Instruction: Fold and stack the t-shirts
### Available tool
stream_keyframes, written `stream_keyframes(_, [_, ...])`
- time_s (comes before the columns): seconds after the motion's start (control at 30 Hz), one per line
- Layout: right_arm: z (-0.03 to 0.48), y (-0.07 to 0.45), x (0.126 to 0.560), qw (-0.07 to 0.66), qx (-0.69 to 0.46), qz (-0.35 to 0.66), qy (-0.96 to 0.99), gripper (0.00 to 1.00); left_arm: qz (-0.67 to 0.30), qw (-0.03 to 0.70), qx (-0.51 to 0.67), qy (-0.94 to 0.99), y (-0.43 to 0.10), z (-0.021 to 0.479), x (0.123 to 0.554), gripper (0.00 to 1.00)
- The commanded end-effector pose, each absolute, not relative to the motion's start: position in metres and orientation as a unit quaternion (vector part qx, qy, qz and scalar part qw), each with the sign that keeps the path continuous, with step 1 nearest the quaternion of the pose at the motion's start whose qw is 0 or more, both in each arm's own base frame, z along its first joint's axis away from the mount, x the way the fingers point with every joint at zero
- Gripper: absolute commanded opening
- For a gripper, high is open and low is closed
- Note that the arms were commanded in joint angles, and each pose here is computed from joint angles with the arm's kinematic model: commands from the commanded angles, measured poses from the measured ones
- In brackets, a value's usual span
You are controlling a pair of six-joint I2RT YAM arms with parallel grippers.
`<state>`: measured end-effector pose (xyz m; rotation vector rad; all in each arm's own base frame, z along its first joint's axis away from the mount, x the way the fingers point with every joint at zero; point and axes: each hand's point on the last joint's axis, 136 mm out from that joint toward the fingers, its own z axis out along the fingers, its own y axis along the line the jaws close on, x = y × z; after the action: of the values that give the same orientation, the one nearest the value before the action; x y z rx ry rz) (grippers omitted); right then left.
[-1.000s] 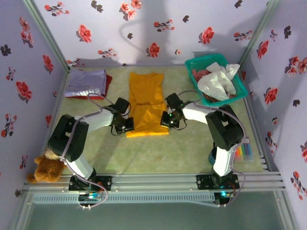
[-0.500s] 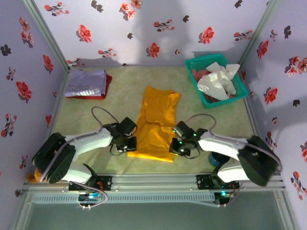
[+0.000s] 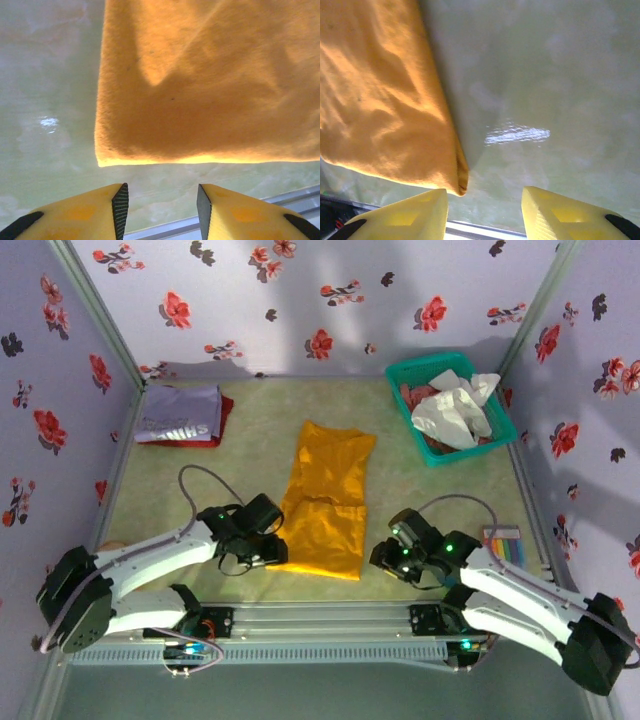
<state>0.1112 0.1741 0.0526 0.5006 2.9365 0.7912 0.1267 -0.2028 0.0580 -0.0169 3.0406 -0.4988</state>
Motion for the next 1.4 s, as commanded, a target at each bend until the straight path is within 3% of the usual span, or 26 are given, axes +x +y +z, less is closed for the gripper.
stream_keyframes(0.0, [0.052, 0.183, 0.108, 0.013, 0.168, 0.269, 0.948, 0.48, -0.117, 0.007, -0.005, 0.993, -0.184, 0.045, 0.118, 0.44])
stream_keyframes(0.27, [0.045, 0.217, 0.113, -0.006, 0.149, 0.287, 0.946, 0.51, -0.083, -0.008, 0.016, 0.996, -0.172, 0.041, 0.121, 0.46])
stream_keyframes(0.5, [0.034, 0.232, 0.115, -0.013, 0.143, 0.287, 0.947, 0.49, -0.139, -0.005, 0.0, 0.99, -0.19, 0.031, 0.126, 0.43])
stream_keyframes(0.83, [0.024, 0.238, 0.119, -0.02, 0.136, 0.268, 0.953, 0.35, -0.096, -0.007, 0.01, 0.995, -0.184, 0.02, 0.135, 0.31])
stream_keyframes(1.23, [0.033, 0.234, 0.126, 0.005, 0.125, 0.259, 0.958, 0.08, -0.147, 0.022, -0.006, 0.989, -0.198, 0.035, 0.142, 0.08])
stream_keyframes(1.37, [0.042, 0.226, 0.127, 0.019, 0.117, 0.245, 0.962, 0.05, -0.155, 0.022, -0.009, 0.988, -0.198, 0.036, 0.14, 0.05])
